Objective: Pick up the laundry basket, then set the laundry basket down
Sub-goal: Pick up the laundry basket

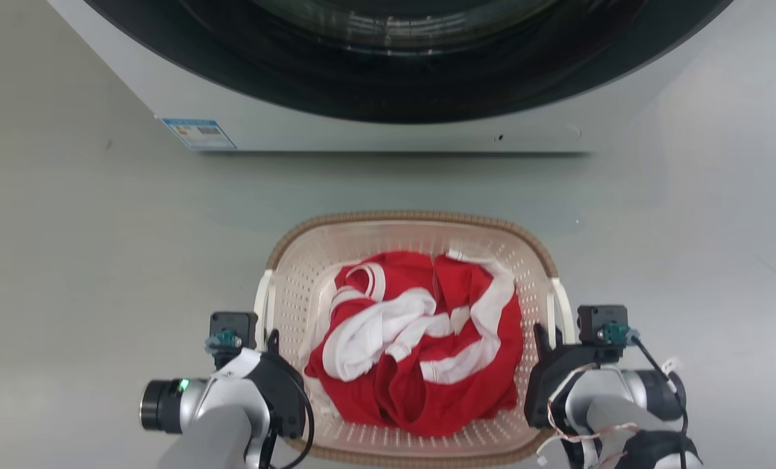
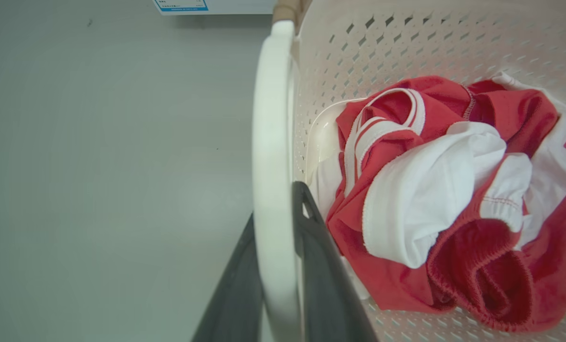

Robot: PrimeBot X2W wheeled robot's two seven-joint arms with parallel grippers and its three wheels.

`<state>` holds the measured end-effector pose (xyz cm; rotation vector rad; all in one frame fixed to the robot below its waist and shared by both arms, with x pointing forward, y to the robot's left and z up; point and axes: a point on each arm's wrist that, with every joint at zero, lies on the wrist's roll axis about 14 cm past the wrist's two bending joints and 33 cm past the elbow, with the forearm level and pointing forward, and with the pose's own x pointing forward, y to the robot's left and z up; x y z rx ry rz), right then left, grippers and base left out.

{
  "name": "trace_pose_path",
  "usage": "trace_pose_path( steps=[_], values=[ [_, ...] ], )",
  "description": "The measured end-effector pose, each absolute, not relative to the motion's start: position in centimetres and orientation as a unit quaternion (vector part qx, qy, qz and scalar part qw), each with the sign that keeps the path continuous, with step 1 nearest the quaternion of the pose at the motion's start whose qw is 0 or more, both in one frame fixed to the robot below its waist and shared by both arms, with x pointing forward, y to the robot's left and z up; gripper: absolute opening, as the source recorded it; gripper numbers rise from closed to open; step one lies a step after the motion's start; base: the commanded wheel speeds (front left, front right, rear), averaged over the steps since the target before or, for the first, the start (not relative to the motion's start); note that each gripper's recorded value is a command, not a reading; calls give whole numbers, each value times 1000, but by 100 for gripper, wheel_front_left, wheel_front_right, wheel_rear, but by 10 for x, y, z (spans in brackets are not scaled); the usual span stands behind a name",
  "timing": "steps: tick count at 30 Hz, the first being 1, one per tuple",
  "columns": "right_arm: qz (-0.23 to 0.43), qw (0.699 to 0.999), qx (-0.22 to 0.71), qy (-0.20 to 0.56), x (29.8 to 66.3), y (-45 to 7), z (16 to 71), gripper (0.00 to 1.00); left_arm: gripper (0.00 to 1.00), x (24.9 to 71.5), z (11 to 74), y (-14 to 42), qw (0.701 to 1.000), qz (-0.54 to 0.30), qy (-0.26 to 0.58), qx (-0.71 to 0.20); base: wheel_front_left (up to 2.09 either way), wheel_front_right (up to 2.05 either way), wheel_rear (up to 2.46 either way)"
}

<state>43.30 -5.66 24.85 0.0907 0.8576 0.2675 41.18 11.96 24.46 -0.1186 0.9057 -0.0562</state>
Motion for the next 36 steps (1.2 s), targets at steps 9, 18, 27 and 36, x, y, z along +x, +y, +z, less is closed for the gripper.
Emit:
trace_pose_path(
  steps=[9, 18, 27, 36],
  values=[
    [131, 892, 52, 430, 391, -54, 265, 0, 0, 376, 262, 120, 896, -26, 440, -61, 0, 0, 0],
    [133, 888, 60, 435, 358, -53, 283, 0, 0, 348, 279, 121, 898, -27, 435, -56, 0, 0, 0],
    [139, 884, 65, 441, 329, -50, 297, 0, 0, 324, 290, 122, 899, -28, 433, -53, 0, 0, 0],
    [140, 874, 63, 462, 308, -51, 302, 0, 0, 302, 292, 120, 892, -32, 447, -53, 0, 0, 0]
  ],
)
